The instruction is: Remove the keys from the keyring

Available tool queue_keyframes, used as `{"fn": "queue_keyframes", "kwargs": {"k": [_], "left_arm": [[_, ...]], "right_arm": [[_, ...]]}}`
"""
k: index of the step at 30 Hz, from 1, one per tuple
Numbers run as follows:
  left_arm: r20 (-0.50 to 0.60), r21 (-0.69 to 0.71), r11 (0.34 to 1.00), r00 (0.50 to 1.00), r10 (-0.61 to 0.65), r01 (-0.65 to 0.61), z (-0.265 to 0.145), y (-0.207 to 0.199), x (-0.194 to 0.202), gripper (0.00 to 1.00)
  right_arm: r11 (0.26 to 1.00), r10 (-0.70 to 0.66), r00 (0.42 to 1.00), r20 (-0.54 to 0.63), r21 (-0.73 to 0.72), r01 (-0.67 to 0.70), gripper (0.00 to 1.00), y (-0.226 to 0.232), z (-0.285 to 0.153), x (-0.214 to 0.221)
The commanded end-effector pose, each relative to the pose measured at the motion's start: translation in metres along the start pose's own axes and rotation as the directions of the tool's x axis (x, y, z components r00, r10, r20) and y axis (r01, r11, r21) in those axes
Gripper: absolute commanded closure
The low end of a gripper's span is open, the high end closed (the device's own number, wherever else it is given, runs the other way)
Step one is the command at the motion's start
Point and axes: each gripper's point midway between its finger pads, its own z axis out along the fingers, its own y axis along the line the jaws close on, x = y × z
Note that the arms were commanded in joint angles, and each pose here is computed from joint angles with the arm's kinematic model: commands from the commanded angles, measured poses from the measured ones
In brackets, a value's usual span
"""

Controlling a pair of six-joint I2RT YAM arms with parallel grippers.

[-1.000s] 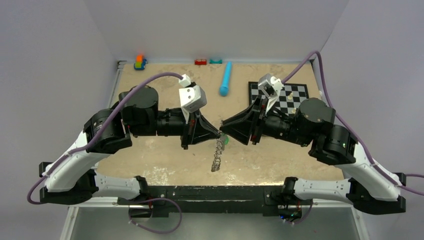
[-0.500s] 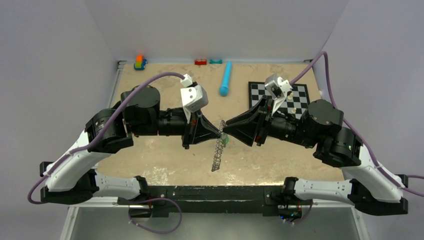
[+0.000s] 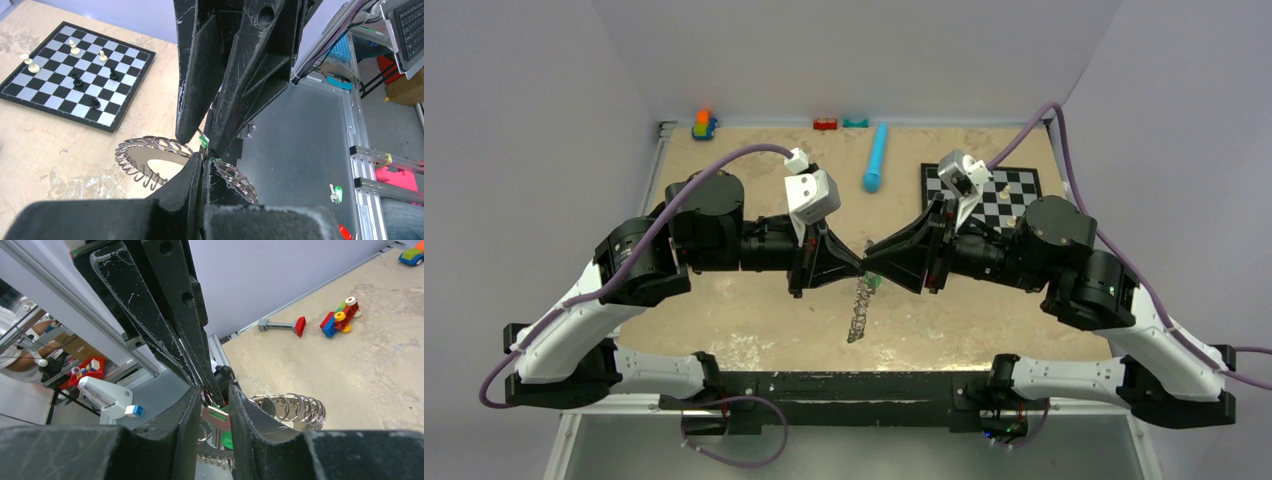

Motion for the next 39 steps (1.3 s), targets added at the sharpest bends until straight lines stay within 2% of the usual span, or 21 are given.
{"fn": "queue_keyframes", "kwargs": {"k": [1,7,16,22,24,28,32,35,39], "left_arm": [[0.106,0.015,1.0,0.994,0.008,-0.01,-0.01,-0.007,-0.029,1.0],[0.1,0.011,1.0,0.995,0.007,-0.008,-0.009,-0.006,-0.027,1.0],[0.09,0.003,1.0,0.996,-0.001,0.001,-0.007,-0.005,-0.028,1.0],[0.067,0.003,1.0,0.998,-0.017,0.017,-0.002,-0.004,-0.023,0.94],[0.059,0.006,1.0,0.998,-0.02,0.02,-0.001,-0.004,-0.022,0.89],[0.062,0.003,1.0,0.998,-0.021,0.021,-0.001,-0.004,-0.023,0.58],[0.071,0.003,1.0,0.997,-0.019,0.019,-0.008,-0.006,-0.026,0.42],[0.084,-0.018,1.0,0.996,-0.013,0.014,-0.017,-0.004,-0.026,0.38],[0.098,-0.068,0.998,0.995,-0.004,0.01,-0.03,0.003,-0.022,0.41]], "right_arm": [[0.999,-0.018,0.999,0.045,-0.045,0.02,0.72,0.011,-0.004,-0.013],[0.999,-0.015,0.999,0.04,-0.034,0.016,0.99,0.009,-0.003,-0.012],[0.999,-0.005,1.0,0.019,-0.032,0.006,1.0,0.007,0.002,-0.006],[0.999,0.011,1.0,0.024,-0.039,-0.01,1.0,0.007,0.002,-0.002],[0.999,0.013,1.0,0.021,-0.036,-0.012,1.0,0.006,0.003,-0.001],[0.999,0.015,1.0,0.026,-0.029,-0.014,1.0,0.005,0.003,-0.001],[0.999,0.017,0.999,0.031,-0.029,-0.016,1.0,0.005,0.002,-0.002],[1.0,0.017,0.999,0.034,-0.025,-0.017,1.0,0.004,0.001,-0.002],[1.0,0.016,0.999,0.05,-0.024,-0.015,1.0,0.005,-0.003,-0.005]]}}
